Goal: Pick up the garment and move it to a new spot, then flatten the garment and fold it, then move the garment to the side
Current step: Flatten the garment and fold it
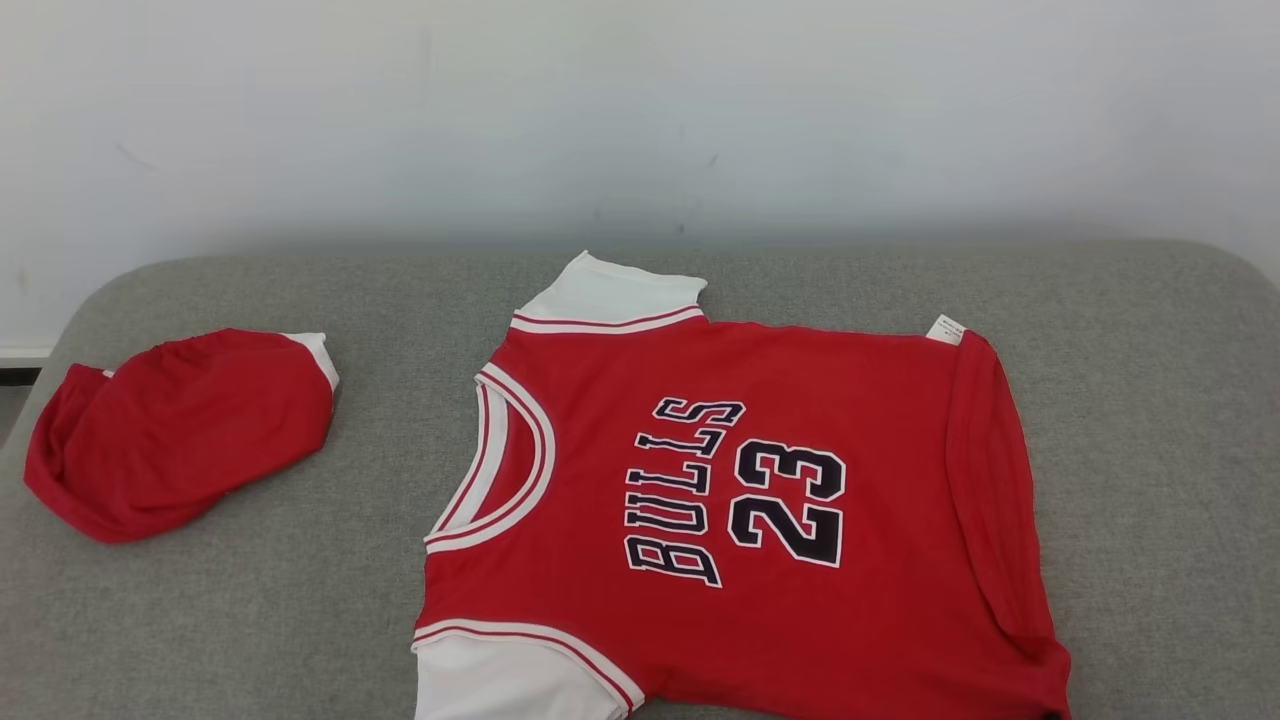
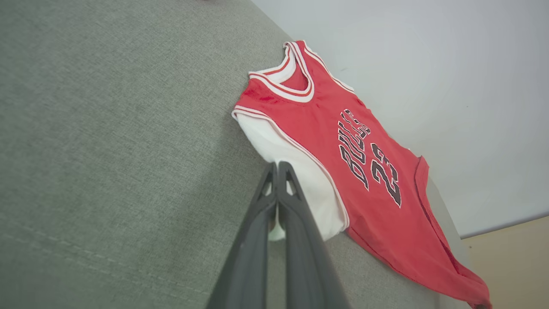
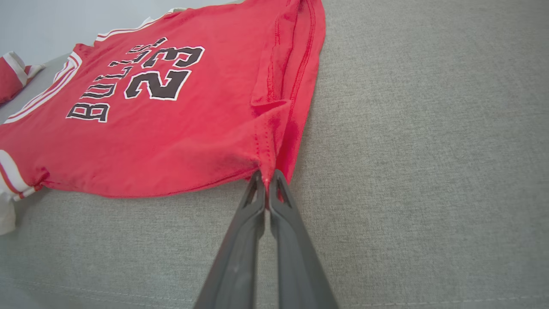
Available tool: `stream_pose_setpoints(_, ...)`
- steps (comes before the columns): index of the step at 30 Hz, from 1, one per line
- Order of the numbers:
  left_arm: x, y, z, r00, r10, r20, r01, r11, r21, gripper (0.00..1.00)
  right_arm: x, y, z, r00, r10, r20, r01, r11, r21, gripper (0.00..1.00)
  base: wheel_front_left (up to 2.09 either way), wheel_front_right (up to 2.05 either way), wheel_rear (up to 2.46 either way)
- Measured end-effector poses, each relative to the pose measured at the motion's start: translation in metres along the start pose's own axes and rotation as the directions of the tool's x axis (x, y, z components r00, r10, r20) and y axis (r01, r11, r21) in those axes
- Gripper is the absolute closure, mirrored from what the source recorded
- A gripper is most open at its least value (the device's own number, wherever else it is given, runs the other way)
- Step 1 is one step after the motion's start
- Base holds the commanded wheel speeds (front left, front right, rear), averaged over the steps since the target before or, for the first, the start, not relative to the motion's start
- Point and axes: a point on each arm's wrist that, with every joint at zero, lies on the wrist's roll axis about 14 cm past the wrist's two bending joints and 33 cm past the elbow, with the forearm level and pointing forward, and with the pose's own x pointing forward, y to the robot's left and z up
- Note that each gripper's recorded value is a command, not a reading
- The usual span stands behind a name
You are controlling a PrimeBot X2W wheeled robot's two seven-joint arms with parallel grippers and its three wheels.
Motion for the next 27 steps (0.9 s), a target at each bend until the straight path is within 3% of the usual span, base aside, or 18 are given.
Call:
stream_pose_setpoints(15,0.072,-0.048,0.041,0.980,-0.200,0.014,0.197,0.972,0.128,1.00,0.033,0.009,0.041,0.996,0.034,0.077,-0.036,0.999,0.026,1.00,0.00,0.00,0.00)
stream_pose_setpoints(27,0.156,-0.057,0.041,0.973,-0.221,-0.062,0.229,0.954,0.194,1.00,0.076,-0.017,0.060,0.997,-0.028,0.076,0.024,0.999,0.049,1.00,0.00,0.00,0.00)
